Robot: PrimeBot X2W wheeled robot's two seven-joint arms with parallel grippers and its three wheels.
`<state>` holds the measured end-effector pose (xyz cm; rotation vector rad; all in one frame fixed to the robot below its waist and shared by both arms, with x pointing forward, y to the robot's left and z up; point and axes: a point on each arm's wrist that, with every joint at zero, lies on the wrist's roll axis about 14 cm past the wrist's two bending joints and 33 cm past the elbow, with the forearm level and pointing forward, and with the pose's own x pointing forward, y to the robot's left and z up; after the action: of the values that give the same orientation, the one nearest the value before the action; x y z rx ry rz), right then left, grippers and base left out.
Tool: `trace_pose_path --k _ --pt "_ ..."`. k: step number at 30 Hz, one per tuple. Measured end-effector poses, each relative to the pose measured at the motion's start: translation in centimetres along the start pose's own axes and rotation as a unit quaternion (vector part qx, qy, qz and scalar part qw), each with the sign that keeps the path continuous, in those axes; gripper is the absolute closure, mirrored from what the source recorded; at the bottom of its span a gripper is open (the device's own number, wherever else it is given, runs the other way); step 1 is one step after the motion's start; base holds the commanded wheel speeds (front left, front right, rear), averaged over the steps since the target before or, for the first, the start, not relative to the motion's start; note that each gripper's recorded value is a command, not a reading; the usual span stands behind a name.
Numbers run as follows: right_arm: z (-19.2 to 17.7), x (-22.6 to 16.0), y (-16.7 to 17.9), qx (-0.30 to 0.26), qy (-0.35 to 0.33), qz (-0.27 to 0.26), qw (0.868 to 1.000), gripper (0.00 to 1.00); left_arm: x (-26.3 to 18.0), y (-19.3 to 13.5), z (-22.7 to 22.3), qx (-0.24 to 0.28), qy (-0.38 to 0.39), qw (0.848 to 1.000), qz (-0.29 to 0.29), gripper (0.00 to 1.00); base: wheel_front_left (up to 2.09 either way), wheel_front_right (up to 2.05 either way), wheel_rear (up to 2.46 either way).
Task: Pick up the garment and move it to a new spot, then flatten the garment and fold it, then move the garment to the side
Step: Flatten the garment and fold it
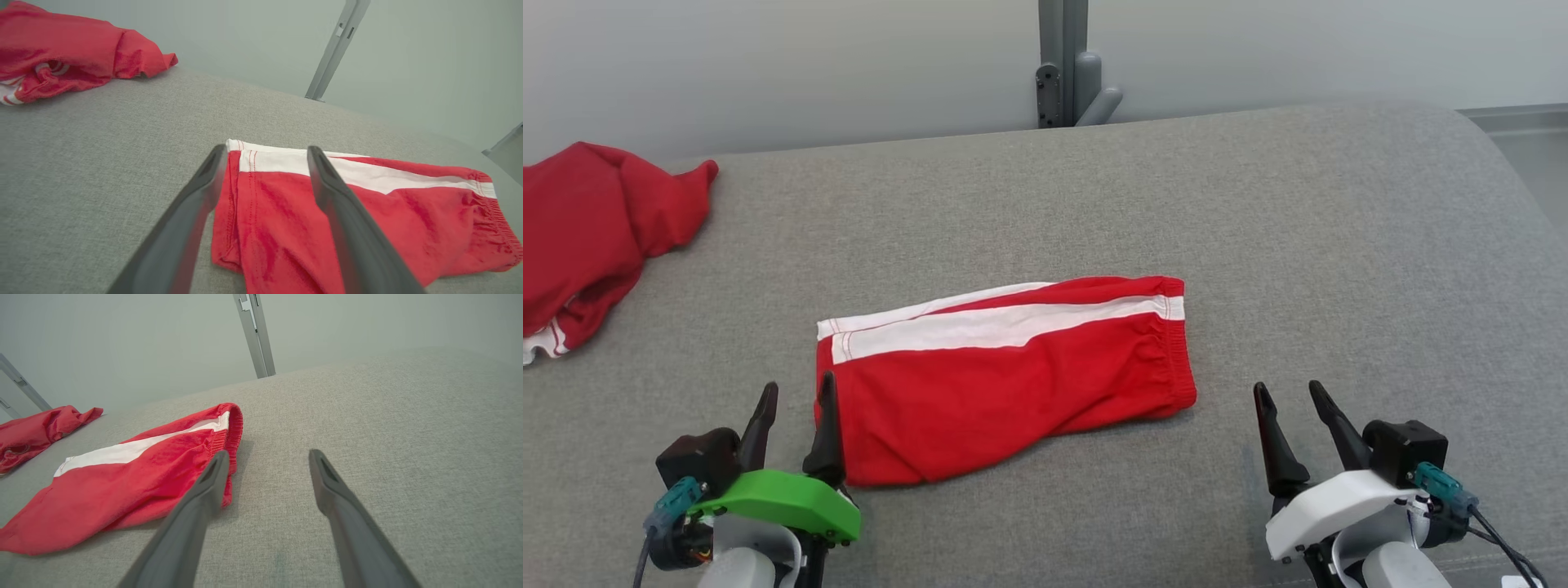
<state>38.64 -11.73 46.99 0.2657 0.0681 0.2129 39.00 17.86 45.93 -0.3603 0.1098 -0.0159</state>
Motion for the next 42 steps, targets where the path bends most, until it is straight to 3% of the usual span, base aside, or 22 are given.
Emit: trace_pose_path --k 14,29,31,34,36,37,42 --pt "-2.9 3.0 2.6 0.057 0.056 0.028 0.996 0.0 -3.5 0.5 2.1 0.015 -0.055 0.998 0.022 0.0 0.0 0.0 0.0" --pt "-8.6 7.7 4.6 0.118 0.175 0.02 0.977 0.02 -5.6 4.4 2.3 0.018 -0.063 0.994 0.088 0.0 0.0 0.0 0.0" --pt "-9.0 8.1 4.9 0.122 0.187 0.021 0.975 0.49 -5.7 4.6 2.2 0.016 -0.062 0.994 0.094 0.0 0.0 0.0 0.0" --pt "-9.3 8.5 5.2 0.125 0.199 0.022 0.972 0.69 -5.8 4.9 2.1 0.02 -0.061 0.993 0.098 0.0 0.0 0.0 0.0" --pt "-9.3 8.7 5.3 0.125 0.199 0.023 0.972 0.95 -5.7 4.9 2.1 0.02 -0.061 0.993 0.097 0.0 0.0 0.0 0.0" --pt "-9.1 8.8 5.3 0.125 0.196 0.023 0.972 1.0 -5.6 4.9 2.1 0.02 -0.061 0.993 0.097 0.0 0.0 0.0 0.0" --pt "-8.4 8.9 5.1 0.129 0.185 0.021 0.974 1.0 -5.2 4.4 2.0 0.022 -0.059 0.994 0.088 0.0 0.0 0.0 0.0"
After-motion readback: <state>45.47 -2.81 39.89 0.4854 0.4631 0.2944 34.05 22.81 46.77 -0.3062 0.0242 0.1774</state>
